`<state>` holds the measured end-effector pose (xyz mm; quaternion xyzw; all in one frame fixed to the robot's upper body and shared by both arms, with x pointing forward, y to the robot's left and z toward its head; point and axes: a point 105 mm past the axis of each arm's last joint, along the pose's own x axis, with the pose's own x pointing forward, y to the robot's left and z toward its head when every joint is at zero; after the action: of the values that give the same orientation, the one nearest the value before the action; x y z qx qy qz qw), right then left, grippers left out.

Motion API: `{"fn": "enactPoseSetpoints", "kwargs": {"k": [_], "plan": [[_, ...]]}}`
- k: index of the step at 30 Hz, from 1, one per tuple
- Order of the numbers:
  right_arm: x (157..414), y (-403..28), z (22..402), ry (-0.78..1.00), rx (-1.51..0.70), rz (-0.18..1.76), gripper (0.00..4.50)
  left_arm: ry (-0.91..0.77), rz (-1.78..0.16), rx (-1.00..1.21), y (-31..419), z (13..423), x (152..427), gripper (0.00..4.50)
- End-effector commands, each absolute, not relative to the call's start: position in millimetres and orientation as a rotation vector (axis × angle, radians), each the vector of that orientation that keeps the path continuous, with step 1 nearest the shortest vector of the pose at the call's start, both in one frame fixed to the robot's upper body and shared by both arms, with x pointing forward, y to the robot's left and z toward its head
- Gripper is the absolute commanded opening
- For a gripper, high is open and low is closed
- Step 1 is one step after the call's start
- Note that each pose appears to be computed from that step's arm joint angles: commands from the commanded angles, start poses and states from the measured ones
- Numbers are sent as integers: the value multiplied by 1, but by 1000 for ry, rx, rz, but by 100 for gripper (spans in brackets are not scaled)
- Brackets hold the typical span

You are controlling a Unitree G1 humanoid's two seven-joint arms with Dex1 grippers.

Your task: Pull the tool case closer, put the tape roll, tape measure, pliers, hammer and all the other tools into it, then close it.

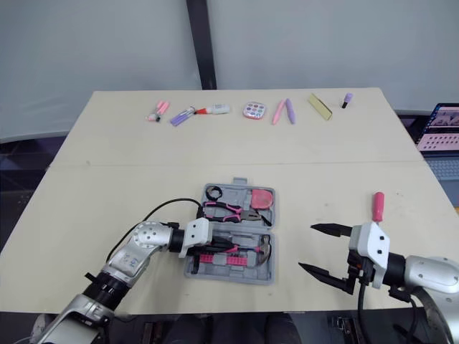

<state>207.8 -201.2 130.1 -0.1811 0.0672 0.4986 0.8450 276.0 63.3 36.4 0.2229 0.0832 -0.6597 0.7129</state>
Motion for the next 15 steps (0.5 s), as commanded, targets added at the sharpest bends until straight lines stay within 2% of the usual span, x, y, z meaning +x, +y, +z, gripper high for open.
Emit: {"fn": "enactPoseSetpoints", "kwargs": {"k": [1, 15], "plan": [[206, -199, 139, 111, -403, 1058, 450, 460, -1484, 545, 83, -22, 251, 5], [209, -198, 140, 108, -403, 1058, 450, 545, -1479, 555, 89, -46, 238, 5]]}}
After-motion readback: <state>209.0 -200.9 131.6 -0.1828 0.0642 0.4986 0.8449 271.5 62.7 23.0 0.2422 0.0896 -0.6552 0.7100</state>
